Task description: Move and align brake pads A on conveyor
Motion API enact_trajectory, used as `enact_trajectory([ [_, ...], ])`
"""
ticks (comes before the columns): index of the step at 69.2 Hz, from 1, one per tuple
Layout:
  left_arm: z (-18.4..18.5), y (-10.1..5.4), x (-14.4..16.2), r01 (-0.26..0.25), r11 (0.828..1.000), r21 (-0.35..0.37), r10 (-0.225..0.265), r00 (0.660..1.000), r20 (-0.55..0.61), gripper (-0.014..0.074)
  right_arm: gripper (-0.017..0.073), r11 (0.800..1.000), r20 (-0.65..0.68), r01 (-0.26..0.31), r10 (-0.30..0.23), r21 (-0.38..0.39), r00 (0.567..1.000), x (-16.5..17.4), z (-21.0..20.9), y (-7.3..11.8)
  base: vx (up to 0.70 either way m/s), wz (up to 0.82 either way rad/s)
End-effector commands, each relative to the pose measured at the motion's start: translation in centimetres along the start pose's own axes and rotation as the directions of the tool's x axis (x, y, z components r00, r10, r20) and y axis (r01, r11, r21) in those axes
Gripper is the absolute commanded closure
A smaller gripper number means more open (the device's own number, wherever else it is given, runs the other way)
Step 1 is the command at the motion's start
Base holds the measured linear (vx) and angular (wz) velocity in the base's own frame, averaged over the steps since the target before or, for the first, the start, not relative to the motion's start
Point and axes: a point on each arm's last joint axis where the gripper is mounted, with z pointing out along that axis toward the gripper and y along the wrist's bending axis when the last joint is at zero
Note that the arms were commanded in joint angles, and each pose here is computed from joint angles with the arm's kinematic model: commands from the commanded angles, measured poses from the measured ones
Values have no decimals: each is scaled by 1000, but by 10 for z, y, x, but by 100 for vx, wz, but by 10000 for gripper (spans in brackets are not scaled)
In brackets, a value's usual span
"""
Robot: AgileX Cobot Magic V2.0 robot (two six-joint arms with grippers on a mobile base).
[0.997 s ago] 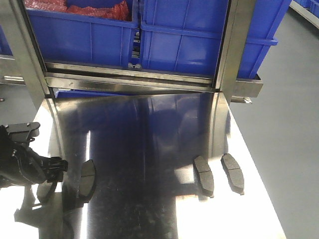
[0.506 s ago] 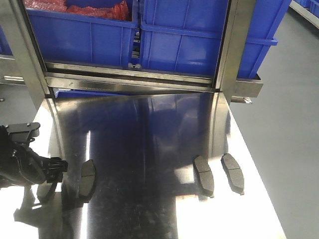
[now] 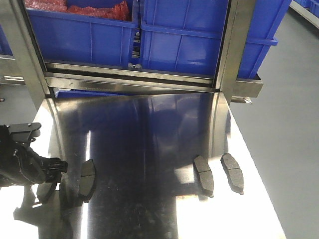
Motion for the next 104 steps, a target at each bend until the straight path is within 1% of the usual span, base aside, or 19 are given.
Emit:
enact_trajectory([
  [1,-9,-4,-8,6,1000,20,-7,998,54,114,568,1000,61,8,-8,4,998,0,0,0,0,0],
  [21,-11,-4,-7,3,1000,20,-4,999,53,432,568,1000,61,8,-8,4,998,0,0,0,0,0],
  [28,-12,-4,-7,1,1000,20,-2,998,60,510,568,1000,61,8,-8,4,998,0,0,0,0,0],
  [36,-17,-4,-9,-15,1000,14,14,996,83,563,568,1000,61,8,-8,4,998,0,0,0,0,0],
  [52,-36,-5,-13,-21,999,30,15,985,174,574,568,1000,61,8,-8,4,998,0,0,0,0,0],
  [69,-40,-5,-13,-22,999,32,15,983,186,574,568,1000,61,8,-8,4,998,0,0,0,0,0],
  [80,-52,-5,-13,-24,999,41,14,974,227,572,568,1000,61,8,-8,4,998,0,0,0,0,0],
  [89,-70,-4,-5,-28,998,52,12,959,285,572,568,1000,61,8,-8,4,998,0,0,0,0,0],
  [104,-100,1,22,-35,997,66,9,935,353,572,568,1000,61,8,-8,4,998,0,0,0,0,0],
])
